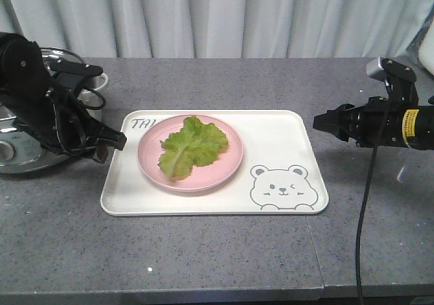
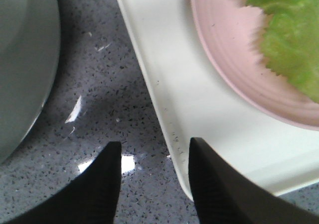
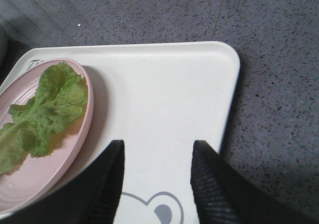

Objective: Transfer vegetables to tray and serve
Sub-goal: 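Move both grippers to the opposite short edges of the tray, then close both grippers on the tray edges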

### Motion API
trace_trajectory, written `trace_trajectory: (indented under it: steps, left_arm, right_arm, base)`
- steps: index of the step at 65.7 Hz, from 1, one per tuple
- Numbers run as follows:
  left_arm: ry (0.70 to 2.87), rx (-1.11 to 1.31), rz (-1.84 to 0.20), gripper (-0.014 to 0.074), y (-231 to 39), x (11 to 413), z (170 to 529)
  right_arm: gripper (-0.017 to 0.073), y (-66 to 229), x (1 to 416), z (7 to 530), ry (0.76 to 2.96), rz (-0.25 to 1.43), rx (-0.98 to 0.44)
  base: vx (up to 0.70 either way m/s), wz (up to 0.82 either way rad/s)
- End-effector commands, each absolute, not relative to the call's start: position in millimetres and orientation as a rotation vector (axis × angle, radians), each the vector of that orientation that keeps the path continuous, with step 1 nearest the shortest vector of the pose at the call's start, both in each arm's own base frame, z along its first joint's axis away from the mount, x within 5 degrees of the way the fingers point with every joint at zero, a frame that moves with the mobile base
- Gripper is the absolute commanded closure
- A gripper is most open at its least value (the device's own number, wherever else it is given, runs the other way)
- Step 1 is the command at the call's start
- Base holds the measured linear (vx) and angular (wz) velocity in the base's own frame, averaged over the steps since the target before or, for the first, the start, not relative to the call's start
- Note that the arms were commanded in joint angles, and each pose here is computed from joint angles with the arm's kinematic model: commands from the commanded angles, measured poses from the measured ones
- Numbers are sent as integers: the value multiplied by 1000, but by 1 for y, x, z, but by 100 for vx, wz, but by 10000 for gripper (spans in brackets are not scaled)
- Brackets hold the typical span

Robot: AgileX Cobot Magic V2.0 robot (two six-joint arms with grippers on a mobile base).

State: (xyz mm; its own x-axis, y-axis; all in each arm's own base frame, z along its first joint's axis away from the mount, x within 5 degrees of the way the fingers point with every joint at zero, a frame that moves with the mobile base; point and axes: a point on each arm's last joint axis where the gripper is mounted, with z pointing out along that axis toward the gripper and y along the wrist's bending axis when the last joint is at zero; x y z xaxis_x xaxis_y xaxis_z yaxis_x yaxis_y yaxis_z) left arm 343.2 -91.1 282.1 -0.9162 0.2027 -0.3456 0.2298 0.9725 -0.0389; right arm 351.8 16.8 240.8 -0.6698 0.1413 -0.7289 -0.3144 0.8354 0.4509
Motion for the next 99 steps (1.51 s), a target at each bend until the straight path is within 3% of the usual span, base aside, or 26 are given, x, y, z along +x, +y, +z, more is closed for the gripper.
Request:
trace_trajectory:
  steps: [1, 30, 82, 99]
  left_arm:
    - [2690, 264, -160, 291, -89, 341, 294]
    - [2700, 220, -215, 291, -91, 336, 266]
    - [2676, 190, -223, 291, -92, 339, 265]
    - [2722, 180, -233, 291, -94, 344, 250]
  right_arm:
    - [250, 17, 352, 259, 2136, 697, -143]
    - [250, 17, 362, 230, 2209, 732, -117]
    - [250, 19, 369, 201, 2281, 770, -101]
    - [250, 21, 371, 194, 2301, 768, -97]
  base:
    - [0, 0]
    - [0, 0]
    - [0, 0]
    - [0, 0]
